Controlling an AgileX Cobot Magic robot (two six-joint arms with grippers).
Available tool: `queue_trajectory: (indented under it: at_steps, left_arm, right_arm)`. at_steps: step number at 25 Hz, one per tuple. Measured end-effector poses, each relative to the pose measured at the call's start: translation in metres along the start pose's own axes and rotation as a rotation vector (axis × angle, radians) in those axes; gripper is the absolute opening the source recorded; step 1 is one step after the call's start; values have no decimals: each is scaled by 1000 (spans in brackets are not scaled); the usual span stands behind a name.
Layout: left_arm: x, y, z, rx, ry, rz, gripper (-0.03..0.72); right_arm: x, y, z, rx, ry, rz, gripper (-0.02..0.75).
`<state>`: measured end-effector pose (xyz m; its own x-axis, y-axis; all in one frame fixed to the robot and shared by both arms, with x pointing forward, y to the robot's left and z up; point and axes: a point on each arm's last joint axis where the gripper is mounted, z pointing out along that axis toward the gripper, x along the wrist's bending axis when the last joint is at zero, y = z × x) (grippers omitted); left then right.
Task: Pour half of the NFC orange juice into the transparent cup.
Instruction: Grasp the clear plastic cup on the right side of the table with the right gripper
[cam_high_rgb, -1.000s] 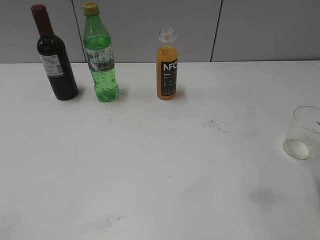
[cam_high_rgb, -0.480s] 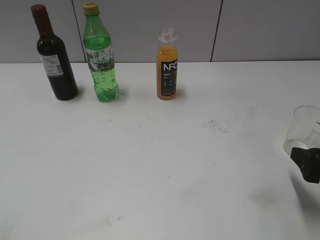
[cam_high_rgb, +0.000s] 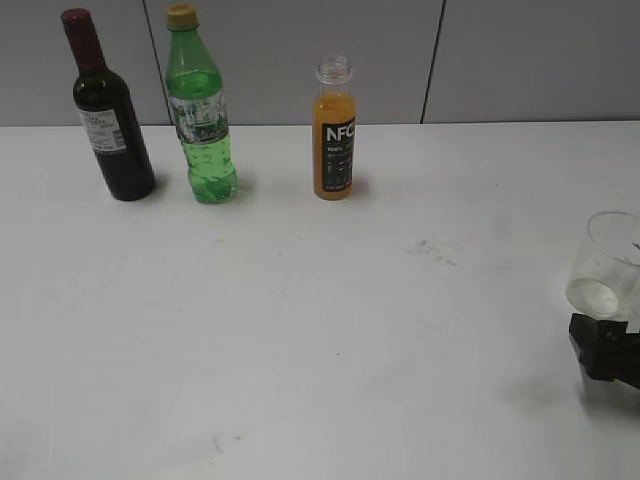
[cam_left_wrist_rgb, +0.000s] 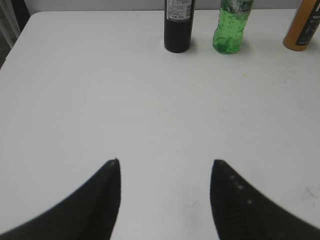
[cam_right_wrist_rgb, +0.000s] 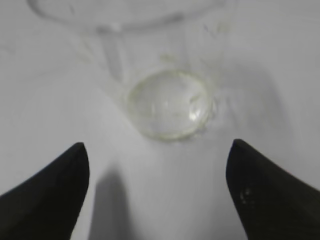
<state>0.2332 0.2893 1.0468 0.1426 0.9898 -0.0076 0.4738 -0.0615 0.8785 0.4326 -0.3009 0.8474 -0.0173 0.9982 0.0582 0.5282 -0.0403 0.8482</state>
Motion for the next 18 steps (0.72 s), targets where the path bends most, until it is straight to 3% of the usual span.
queue_trajectory:
  at_steps: [18]
  left_arm:
    - [0, 0, 0, 0, 0, 0, 440]
  right_arm:
    - [0, -2, 11, -16, 6, -86, 654]
